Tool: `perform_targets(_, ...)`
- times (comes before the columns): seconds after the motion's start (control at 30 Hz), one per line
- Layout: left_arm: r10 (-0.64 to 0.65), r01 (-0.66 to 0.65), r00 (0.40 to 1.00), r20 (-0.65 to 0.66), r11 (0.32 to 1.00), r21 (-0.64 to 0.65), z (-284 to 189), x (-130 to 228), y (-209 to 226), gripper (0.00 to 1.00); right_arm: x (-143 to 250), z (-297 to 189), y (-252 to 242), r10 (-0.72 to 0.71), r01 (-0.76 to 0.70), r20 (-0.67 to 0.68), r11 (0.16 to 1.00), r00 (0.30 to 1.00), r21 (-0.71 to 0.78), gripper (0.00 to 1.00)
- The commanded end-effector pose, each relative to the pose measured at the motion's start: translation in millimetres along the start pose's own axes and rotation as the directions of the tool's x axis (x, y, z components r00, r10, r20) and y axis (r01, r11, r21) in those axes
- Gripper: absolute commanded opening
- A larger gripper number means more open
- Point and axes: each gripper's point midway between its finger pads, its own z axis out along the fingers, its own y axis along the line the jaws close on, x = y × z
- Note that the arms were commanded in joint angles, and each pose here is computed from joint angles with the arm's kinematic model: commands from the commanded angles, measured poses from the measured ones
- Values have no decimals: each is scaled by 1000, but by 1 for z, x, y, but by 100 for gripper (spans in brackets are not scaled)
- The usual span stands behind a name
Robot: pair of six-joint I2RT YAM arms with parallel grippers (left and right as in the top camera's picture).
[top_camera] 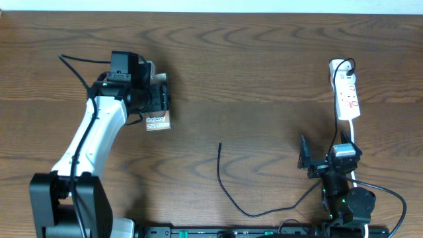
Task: Plug charger to phone and switch on socket
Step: 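Lift the phone with the left gripper and tilt it upright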
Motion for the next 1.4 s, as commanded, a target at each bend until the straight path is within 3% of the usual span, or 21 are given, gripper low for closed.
perform_targets(0.0,-112,110,994,7,985,136,-18,-2,-29,7,0,0,1,-9,9,1,1000,1000,-2,99)
perform_targets(0.2,-237,243,970,-55,938,248,-28,2,-50,7,0,0,1,-9,9,1,1000,1000,-2,99)
perform_targets(0.5,-331,388,922,-203,797,463,-51,2,-74,7,0,0,1,-9,9,1,1000,1000,-3,99)
perform_targets(0.77,-370,504,863,-343,580,641,-92,-8,-80,7,0,0,1,-9,9,1,1000,1000,-3,99)
perform_targets(0.93,-409,575,814,-412,474,666,-109,-15,-74,7,0,0,1,-9,9,1,1000,1000,-3,99)
perform_targets(1.17,-462,669,736,-496,381,638,-119,-19,-66,7,0,0,1,-9,9,1,1000,1000,-3,99)
perform_targets(1.37,-531,825,555,-641,253,506,-121,-19,-67,7,0,0,1,-9,9,1,1000,1000,-3,99)
